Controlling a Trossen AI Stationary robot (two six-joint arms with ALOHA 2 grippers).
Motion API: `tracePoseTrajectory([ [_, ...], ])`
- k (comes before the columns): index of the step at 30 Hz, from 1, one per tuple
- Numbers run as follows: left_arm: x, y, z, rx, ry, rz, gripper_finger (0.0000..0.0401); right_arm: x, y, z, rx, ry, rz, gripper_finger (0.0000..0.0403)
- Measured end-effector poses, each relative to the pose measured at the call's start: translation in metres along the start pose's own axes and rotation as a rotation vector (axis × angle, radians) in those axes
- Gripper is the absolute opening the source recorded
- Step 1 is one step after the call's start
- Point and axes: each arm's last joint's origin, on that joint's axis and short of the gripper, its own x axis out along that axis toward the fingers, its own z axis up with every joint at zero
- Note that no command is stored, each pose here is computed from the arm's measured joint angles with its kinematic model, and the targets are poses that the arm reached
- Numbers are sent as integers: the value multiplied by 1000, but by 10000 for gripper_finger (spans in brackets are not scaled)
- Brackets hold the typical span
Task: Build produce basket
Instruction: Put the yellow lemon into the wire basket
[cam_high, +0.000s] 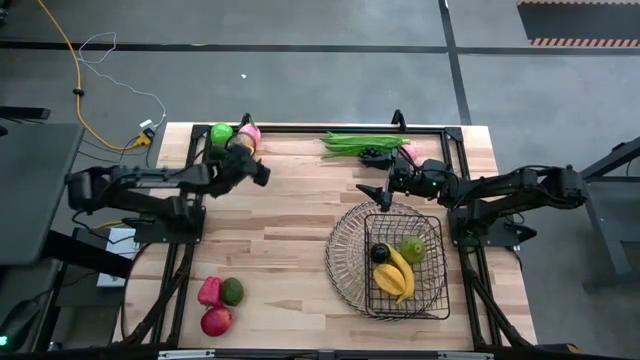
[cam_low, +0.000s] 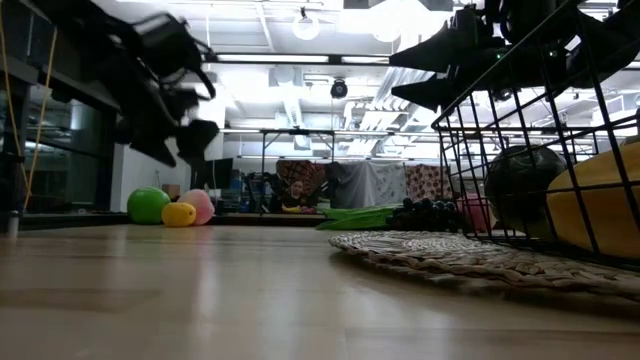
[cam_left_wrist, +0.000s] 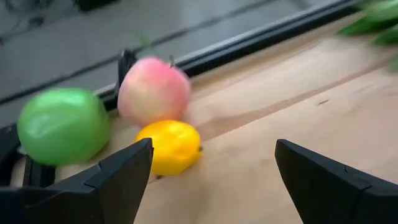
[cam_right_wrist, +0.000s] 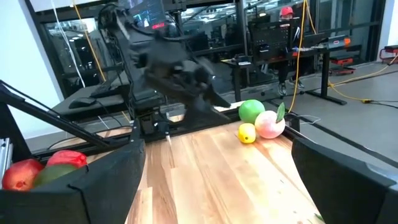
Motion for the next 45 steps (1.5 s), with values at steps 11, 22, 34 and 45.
tracePoseTrajectory([
  [11, 60, 9, 18, -18, 173, 133, 328, 0, 0, 0, -1, 0, 0, 392],
  [22, 79, 20, 14, -74, 249, 156, 325, 0, 0, 0, -1, 0, 0, 392],
  [34, 78, 23, 4, -58, 278, 212, 323, 0, 0, 0, 0, 0, 0, 392],
  [45, 81, 17, -10, 40, 300, 317, 323, 0, 0, 0, 1, 0, 0, 392],
])
